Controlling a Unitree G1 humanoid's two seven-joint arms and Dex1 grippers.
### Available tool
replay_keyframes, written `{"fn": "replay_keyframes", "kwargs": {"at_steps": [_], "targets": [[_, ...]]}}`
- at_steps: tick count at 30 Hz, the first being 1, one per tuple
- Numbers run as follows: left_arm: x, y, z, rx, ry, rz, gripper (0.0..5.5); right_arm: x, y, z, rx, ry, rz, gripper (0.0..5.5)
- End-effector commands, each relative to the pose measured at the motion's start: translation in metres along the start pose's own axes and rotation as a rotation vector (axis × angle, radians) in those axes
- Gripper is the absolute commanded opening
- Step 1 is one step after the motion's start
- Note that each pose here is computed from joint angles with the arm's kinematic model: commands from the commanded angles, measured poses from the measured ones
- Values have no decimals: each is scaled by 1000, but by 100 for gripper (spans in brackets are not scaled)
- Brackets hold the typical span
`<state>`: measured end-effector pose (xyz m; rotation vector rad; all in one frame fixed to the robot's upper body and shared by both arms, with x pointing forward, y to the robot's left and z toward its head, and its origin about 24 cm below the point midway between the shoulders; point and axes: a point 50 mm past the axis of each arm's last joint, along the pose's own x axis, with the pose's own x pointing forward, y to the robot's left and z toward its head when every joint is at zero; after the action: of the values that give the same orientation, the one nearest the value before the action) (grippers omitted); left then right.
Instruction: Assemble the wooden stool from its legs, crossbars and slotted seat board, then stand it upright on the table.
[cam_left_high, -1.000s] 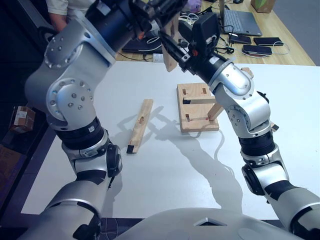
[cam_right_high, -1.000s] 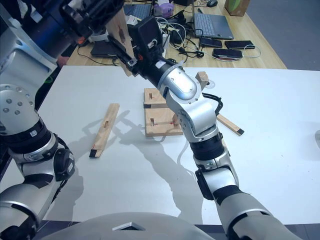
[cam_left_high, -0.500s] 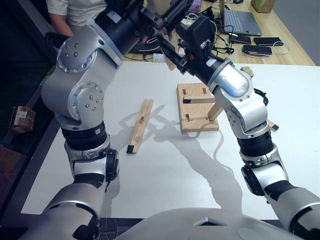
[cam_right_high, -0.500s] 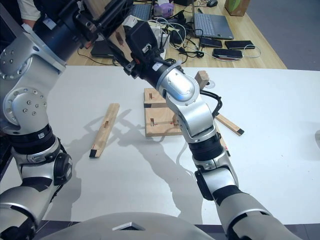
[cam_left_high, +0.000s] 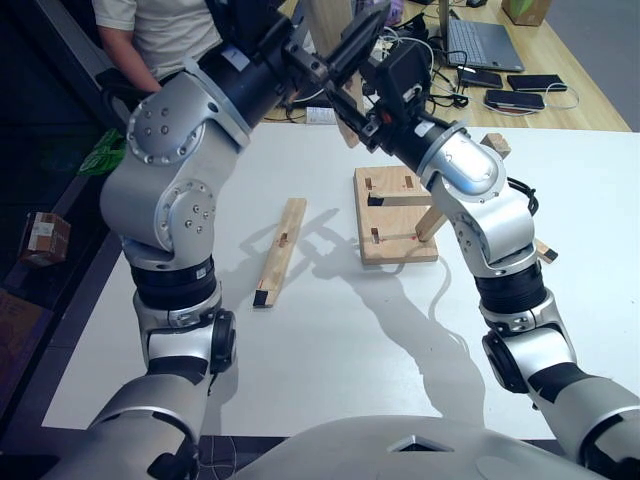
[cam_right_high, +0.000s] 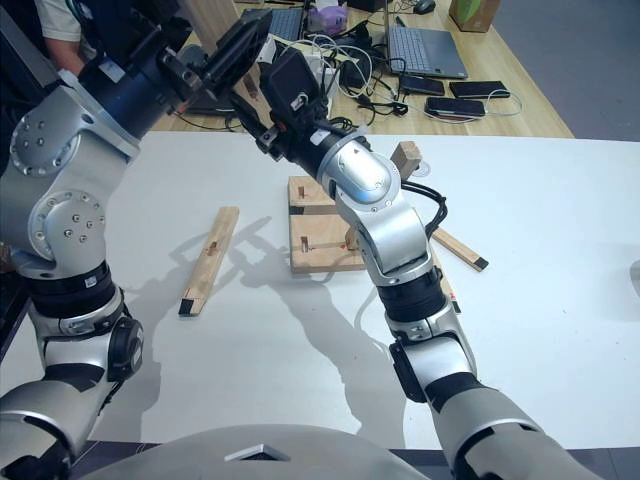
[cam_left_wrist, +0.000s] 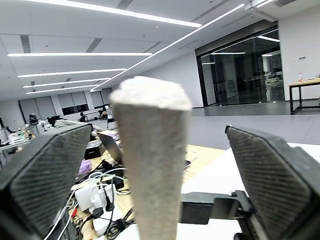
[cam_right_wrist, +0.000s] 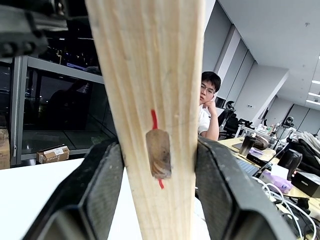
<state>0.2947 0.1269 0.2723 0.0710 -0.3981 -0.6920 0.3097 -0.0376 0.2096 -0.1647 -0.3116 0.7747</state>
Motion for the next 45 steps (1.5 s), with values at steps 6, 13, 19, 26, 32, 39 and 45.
{"fn": "replay_keyframes", "kwargs": {"at_steps": [6, 13, 19, 26, 32, 39, 45], "targets": [[6, 11, 1, 13, -33, 70, 481, 2, -6, 0, 27, -6, -44, 205], [4, 4, -16, 36, -23, 81, 481, 3, -8, -9, 58, 10, -90, 205], [8, -5, -22, 45, -12, 31, 481, 4, -7, -11, 67, 11, -91, 205], [10, -3, -21, 58, -27, 20, 481, 5, -6, -12, 65, 9, -89, 205], [12, 1, -21, 68, -27, 57, 481, 6, -6, -12, 64, 7, -87, 205], [15, 0, -21, 66, -26, 55, 481, 7, -6, -12, 61, 8, -87, 205], [15, 4, -19, 37, -27, 112, 481, 7, -10, -11, 70, 1, -140, 205]]}}
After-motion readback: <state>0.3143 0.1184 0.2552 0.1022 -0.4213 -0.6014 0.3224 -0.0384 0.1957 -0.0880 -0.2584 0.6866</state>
